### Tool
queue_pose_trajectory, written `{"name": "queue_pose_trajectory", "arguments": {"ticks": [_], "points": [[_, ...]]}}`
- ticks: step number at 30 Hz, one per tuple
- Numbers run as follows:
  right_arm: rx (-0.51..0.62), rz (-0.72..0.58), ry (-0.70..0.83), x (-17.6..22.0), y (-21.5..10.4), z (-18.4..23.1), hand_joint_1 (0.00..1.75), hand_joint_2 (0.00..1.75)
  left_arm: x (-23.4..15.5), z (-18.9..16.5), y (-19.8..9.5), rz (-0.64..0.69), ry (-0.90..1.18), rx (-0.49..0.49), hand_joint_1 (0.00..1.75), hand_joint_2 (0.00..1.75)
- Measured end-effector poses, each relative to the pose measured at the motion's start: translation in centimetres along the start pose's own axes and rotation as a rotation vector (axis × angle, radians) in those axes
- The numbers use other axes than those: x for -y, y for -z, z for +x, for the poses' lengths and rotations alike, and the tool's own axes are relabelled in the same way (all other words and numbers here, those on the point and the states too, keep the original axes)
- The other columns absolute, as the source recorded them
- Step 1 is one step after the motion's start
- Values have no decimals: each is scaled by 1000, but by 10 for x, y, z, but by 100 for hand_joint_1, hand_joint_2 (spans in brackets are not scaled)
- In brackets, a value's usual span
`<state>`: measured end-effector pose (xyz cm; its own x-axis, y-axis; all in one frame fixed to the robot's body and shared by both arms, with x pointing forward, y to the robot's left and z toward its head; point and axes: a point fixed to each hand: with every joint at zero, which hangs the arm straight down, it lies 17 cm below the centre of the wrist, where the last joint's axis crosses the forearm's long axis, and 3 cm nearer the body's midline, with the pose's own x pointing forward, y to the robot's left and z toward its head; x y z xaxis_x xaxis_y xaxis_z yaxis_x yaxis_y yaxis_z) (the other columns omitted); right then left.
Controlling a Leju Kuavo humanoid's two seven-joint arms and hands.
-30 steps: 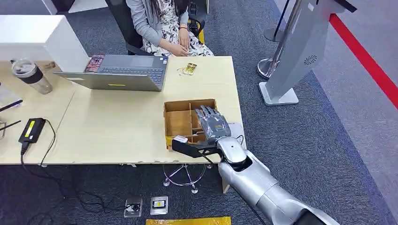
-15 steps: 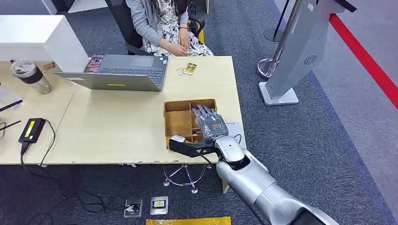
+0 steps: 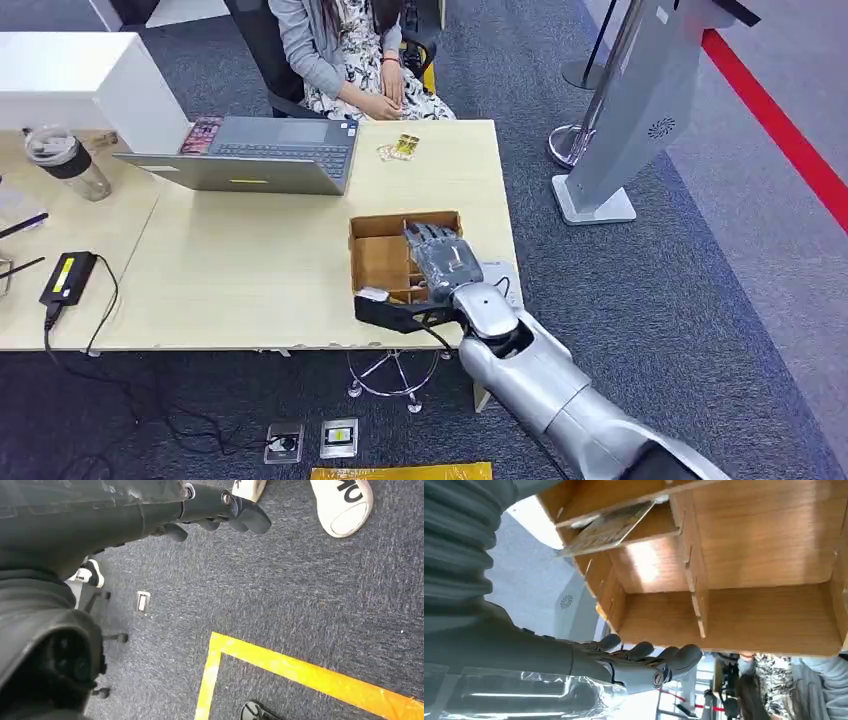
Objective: Pass the card to the sensor for recognition and then transmit it.
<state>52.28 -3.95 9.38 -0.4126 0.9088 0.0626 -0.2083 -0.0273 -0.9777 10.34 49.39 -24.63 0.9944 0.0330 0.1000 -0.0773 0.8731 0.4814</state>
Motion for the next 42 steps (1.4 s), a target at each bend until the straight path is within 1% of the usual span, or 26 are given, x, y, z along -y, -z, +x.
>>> {"name": "queue_pose_trajectory", "arguments": {"ticks": [7, 12, 17, 23, 34, 42], "points": [[-3, -21, -43, 29, -9, -10, 0, 175, -3, -1, 1, 5, -11, -4, 0, 0], [27, -55, -38, 50, -18, -2, 0, 175, -4, -1, 1, 12, -20, -7, 0, 0], [56, -74, -20, 61, -27, 7, 0, 175, -5, -2, 1, 15, -22, -9, 0, 0], [73, -73, -6, 63, -36, 11, 0, 175, -6, -2, 1, 18, -30, -14, 0, 0], [68, -66, 0, 58, -53, 1, 0, 175, -5, -3, 1, 13, -26, -18, 0, 0], [82, -39, 38, 44, -60, 2, 0, 175, -4, -2, 1, 11, -19, -15, 0, 0]]}}
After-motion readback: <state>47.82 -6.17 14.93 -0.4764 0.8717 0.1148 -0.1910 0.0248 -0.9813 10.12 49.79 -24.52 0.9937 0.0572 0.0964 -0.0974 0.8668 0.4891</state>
